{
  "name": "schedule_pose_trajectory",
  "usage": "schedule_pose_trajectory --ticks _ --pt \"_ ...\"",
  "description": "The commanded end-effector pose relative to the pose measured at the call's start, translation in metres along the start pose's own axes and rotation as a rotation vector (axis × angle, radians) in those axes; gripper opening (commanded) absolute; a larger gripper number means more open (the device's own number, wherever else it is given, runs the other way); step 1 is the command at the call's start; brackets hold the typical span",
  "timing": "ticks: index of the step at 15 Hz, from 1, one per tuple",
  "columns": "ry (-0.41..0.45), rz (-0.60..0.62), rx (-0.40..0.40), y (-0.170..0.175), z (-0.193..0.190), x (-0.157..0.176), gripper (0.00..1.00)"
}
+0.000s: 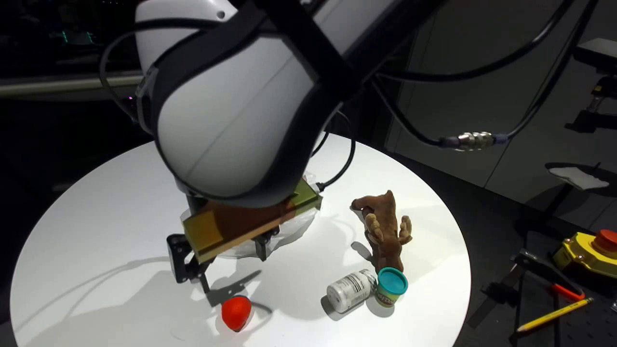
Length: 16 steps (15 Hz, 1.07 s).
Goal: Put all the objects in the plastic bag
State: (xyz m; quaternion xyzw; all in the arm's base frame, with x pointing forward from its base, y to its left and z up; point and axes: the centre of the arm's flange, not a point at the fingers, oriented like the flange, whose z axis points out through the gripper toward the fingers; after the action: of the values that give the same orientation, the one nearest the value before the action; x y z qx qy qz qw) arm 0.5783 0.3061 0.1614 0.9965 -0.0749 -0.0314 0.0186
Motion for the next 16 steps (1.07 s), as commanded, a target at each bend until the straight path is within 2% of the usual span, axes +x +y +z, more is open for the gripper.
schedule_pose_trajectory --ticks 1,4,10,16 --pt "-0.019 0.022 0.087 0.002 0.006 -0.025 1.00" --pt "-0.005 0.047 0.104 0.000 0.015 -0.025 1.00" --pt "-0.055 0.073 0.096 0.007 0.035 -0.021 1.00" --pt "-0.059 0.088 0.101 0.007 0.050 -0.015 1.00"
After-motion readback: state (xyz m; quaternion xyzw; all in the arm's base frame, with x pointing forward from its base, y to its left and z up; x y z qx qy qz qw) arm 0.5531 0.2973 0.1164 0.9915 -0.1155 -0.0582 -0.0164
